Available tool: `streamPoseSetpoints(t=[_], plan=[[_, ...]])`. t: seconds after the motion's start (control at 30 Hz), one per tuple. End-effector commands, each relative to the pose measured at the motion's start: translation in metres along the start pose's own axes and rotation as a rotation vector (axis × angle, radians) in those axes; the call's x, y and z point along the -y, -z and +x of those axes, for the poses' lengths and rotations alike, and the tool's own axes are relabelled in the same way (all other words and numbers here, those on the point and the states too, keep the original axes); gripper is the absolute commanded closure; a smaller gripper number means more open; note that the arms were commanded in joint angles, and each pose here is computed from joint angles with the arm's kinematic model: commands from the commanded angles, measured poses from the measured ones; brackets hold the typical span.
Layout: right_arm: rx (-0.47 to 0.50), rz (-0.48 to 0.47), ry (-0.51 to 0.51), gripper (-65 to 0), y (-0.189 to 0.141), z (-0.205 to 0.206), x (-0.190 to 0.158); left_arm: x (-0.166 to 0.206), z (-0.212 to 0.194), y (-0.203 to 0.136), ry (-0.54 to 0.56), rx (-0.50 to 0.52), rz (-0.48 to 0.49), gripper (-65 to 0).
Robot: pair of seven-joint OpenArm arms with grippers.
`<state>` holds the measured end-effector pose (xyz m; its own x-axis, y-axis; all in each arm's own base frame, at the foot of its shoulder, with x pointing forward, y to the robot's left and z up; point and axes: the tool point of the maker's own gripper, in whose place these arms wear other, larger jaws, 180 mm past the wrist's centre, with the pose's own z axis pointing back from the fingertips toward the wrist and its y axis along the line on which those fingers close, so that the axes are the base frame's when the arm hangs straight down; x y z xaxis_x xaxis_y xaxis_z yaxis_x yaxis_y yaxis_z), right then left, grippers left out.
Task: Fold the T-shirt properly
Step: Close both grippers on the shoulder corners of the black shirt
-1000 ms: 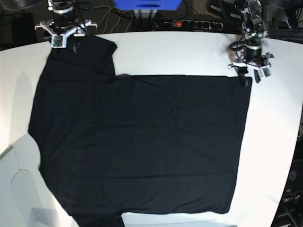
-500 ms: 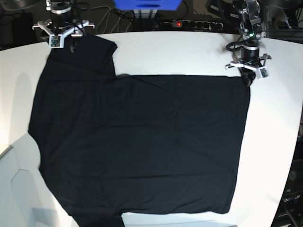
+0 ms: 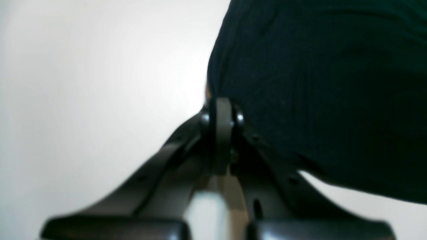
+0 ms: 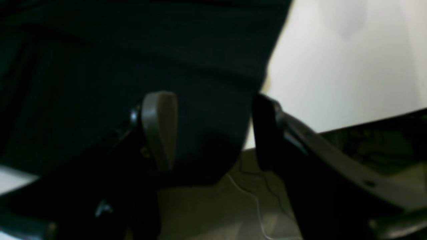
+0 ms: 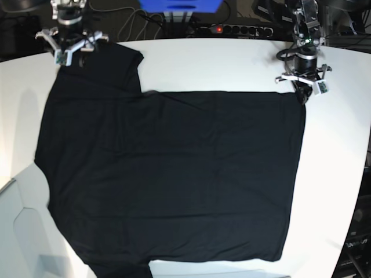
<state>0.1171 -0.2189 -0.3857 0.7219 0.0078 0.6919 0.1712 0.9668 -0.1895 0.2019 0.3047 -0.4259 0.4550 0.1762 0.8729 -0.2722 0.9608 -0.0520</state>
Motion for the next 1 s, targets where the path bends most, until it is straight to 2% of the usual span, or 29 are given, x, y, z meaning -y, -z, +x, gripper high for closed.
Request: streamPoseSetpoints(t=[0.0, 0.2, 0.47, 0.8, 0.87, 0.97], plan=[[0.004, -0.016, 0.0, -36.1, -0.001, 0.002, 0.006, -0.003, -0.006, -0.004, 0.013, -0.032, 0.005, -0.2], [-0.019, -0.033, 0.007, -36.1, 0.001, -0.001, 0.011, -0.003, -0.006, -0.004, 0.013, -0.032, 0.005, -0.2], [-0.103, -0.033, 0.02, -36.1, 0.015, -0.033, 0.009, -0.003, -0.007, -0.004, 0.013, -0.034, 0.005, -0.2], [-0.12, -0.025, 0.021, -35.6, 0.018, -0.039, 0.007, -0.005, -0.01, -0.007, 0.023, -0.043, 0.007, -0.2], [-0.124, 0.025, 0.0, -32.1, 0.018, -0.041, -0.001, -0.006, -0.011, -0.008, 0.022, -0.045, 0.007, -0.1], [-0.13, 0.134, -0.037, -18.8, 0.015, -0.043, -0.022, -0.007, -0.012, -0.009, 0.028, -0.05, 0.008, -0.1]])
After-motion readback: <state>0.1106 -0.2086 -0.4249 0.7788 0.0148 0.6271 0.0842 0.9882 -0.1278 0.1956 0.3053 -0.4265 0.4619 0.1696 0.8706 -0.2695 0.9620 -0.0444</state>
